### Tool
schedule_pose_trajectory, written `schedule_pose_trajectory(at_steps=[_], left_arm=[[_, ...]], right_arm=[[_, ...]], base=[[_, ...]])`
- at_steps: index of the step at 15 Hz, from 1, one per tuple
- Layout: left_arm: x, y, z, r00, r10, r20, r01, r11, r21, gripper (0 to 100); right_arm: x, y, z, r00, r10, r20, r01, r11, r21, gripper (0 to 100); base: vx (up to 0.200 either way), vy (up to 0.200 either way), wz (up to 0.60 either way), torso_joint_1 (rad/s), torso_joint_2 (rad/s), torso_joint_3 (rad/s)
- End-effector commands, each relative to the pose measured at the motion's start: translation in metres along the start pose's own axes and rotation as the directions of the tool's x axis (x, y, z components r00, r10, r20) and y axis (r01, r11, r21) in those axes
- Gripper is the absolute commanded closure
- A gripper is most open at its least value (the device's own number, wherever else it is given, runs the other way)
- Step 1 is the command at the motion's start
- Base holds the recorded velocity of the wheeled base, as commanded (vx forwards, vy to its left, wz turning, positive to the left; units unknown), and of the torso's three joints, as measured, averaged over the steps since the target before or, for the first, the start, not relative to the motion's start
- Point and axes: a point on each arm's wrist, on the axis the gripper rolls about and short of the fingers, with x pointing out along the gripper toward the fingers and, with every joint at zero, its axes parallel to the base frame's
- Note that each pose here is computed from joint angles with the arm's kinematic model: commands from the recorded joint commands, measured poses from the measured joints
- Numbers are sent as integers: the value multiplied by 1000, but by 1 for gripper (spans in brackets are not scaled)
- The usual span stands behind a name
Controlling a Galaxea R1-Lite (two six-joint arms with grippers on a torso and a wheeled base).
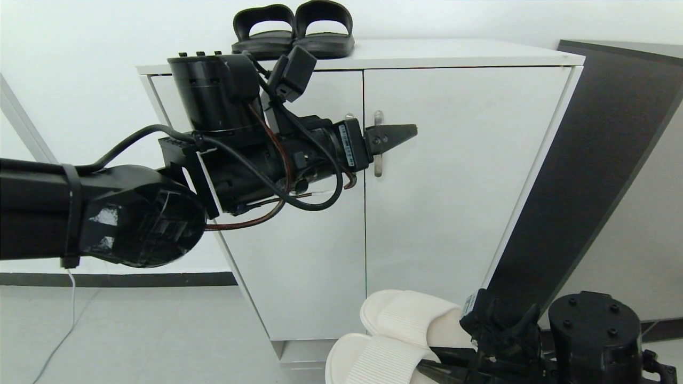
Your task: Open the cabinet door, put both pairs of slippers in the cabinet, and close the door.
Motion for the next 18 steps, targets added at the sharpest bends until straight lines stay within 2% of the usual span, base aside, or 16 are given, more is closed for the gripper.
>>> schedule_pose_trajectory(at_steps=[1, 5, 12, 13, 18], left_arm=[[0, 4, 1, 1000, 10, 2, -10, 1000, 0, 0], [10, 11, -2, 1000, 20, -1, -20, 1000, -1, 0], [25, 16, -6, 1000, 22, -20, -22, 1000, -7, 0], [25, 15, -6, 1000, 18, -20, -19, 1000, -7, 100], [24, 13, -6, 1000, 9, -21, -9, 1000, -8, 100]], right_arm=[[0, 0, -1, 1000, 1, -3, -1, 1000, 0, 100], [1, 0, -1, 1000, 2, -5, -2, 1000, 0, 100], [1, 0, -2, 1000, 2, -8, -2, 1000, 0, 100], [1, 0, -1, 1000, 2, -6, -2, 1000, 0, 100], [0, 1, -2, 1000, 17, -11, -17, 1000, 0, 100]], base=[[0, 0, 0, 0, 0, 0], [0, 0, 0, 0, 0, 0], [0, 0, 0, 0, 0, 0], [0, 0, 0, 0, 0, 0], [0, 0, 0, 0, 0, 0]])
